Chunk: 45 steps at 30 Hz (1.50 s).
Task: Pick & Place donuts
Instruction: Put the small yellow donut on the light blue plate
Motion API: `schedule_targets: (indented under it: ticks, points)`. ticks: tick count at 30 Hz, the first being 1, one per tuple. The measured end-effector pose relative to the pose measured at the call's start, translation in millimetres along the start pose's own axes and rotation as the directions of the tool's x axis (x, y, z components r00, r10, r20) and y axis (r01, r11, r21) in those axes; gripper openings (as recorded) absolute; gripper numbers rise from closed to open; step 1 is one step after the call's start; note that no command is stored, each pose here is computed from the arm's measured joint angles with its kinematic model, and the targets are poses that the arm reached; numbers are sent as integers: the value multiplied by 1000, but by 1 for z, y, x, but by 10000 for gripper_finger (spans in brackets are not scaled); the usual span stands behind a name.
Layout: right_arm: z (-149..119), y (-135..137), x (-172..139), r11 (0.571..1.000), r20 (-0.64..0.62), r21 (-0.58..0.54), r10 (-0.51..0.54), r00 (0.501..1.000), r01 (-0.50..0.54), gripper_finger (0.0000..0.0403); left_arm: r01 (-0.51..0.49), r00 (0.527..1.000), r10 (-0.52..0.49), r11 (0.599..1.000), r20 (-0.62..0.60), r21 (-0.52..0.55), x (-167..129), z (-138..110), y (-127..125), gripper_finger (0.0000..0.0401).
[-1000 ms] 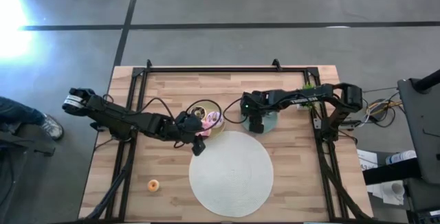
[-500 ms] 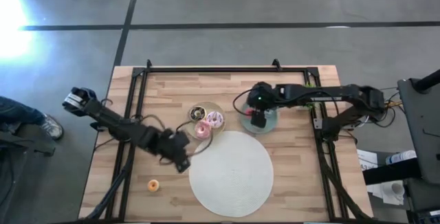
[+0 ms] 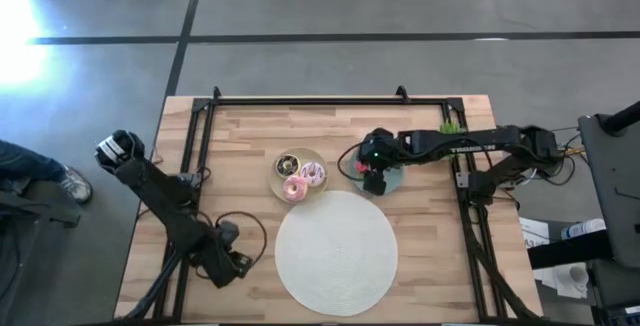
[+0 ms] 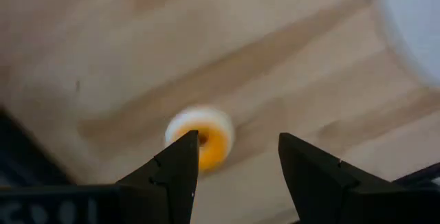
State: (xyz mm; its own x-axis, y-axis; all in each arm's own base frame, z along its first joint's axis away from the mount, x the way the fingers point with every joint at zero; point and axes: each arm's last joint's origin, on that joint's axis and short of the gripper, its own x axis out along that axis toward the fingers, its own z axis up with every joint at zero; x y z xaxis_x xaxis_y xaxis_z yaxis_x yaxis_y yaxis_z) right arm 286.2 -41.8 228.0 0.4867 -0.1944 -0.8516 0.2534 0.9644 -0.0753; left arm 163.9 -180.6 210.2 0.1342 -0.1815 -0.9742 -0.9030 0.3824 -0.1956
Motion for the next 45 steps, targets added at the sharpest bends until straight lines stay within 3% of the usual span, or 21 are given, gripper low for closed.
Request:
schedule_targets:
  ticks: [11,19,31,40,45]
  points:
    - [-1,5,4,1000,-13,-31,6,1000,-7,235,-85,996,83,996,-45,-34,27,-21,-30,174]
    - [-1,5,4,999,-13,-39,6,1000,-7,233,-247,968,245,968,-48,-53,53,-27,-40,174]
    - [-1,5,4,998,-15,-58,6,1000,-7,233,-338,940,340,936,5,-94,40,-29,-43,174]
    - [-1,5,4,999,-16,-43,6,1000,-7,233,-295,955,297,952,17,-84,44,-29,-46,174]
    - [-1,5,4,999,-16,-39,6,1000,-7,233,-331,942,334,940,33,-90,54,-26,-41,174]
